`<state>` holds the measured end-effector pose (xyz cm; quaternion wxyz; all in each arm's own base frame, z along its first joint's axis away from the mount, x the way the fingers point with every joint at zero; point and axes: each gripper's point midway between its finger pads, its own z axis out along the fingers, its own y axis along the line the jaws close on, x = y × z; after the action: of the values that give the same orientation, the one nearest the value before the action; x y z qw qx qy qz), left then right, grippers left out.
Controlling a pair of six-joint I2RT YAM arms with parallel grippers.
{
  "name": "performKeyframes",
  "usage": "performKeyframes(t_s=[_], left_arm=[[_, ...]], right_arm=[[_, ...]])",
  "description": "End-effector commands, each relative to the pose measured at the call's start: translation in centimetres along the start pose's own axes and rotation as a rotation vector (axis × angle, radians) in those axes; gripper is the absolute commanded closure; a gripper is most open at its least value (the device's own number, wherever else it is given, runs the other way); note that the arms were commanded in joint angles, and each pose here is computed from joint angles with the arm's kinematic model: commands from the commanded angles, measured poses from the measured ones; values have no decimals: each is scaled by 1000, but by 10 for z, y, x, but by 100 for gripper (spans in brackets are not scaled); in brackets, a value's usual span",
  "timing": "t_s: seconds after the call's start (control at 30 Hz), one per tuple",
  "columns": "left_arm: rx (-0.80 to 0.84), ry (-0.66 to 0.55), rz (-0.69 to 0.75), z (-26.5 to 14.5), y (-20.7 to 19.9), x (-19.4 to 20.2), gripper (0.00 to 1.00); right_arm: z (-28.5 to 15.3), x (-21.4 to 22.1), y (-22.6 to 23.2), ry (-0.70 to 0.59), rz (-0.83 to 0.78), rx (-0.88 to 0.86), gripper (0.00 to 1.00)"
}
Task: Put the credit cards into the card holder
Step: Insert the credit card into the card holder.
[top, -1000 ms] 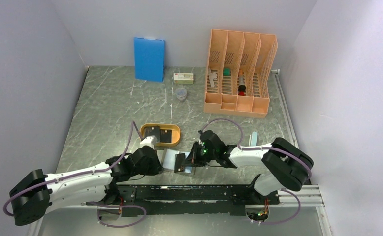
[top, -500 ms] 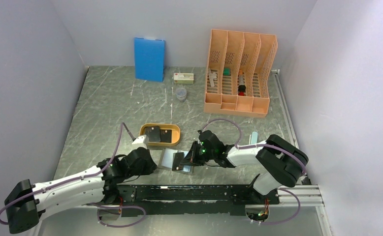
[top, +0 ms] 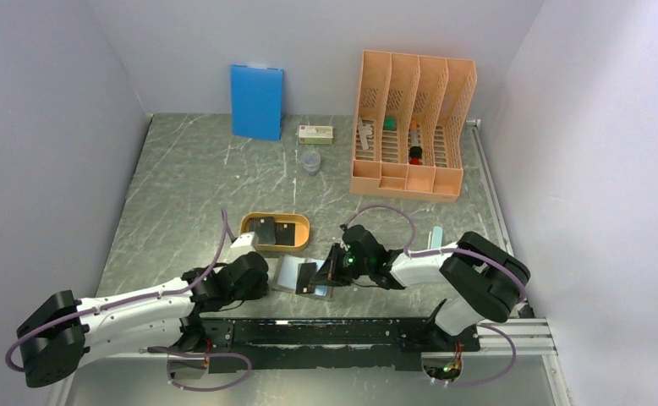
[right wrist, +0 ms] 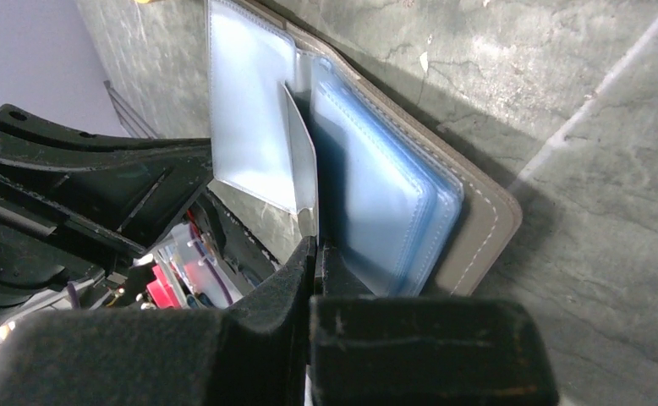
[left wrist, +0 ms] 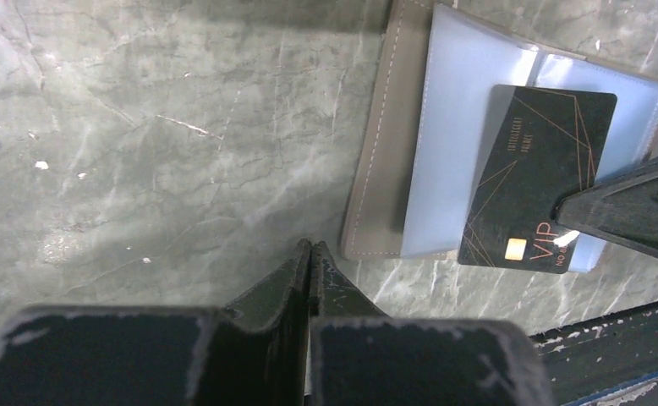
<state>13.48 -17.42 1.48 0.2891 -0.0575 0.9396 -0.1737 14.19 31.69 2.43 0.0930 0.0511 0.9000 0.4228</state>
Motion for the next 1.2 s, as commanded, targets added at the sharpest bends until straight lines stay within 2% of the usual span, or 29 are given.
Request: performKeyframes(t_s=[0.0, 0.2, 0.6, 1.17], left_arm=[[79, -13, -12, -1, -21, -6, 93], [107, -31, -25, -4, -20, -7, 92], [122, 20, 0, 2, -20, 7, 94], [117, 43, 14, 7, -18, 14, 95]], right_arm=[[-4, 8, -21, 10, 7, 57, 100], [-10, 6, -22, -2, 16, 48, 100], [-3, -2, -11, -16, 103, -17, 100], [-5, -11, -12, -47, 142, -39, 100]])
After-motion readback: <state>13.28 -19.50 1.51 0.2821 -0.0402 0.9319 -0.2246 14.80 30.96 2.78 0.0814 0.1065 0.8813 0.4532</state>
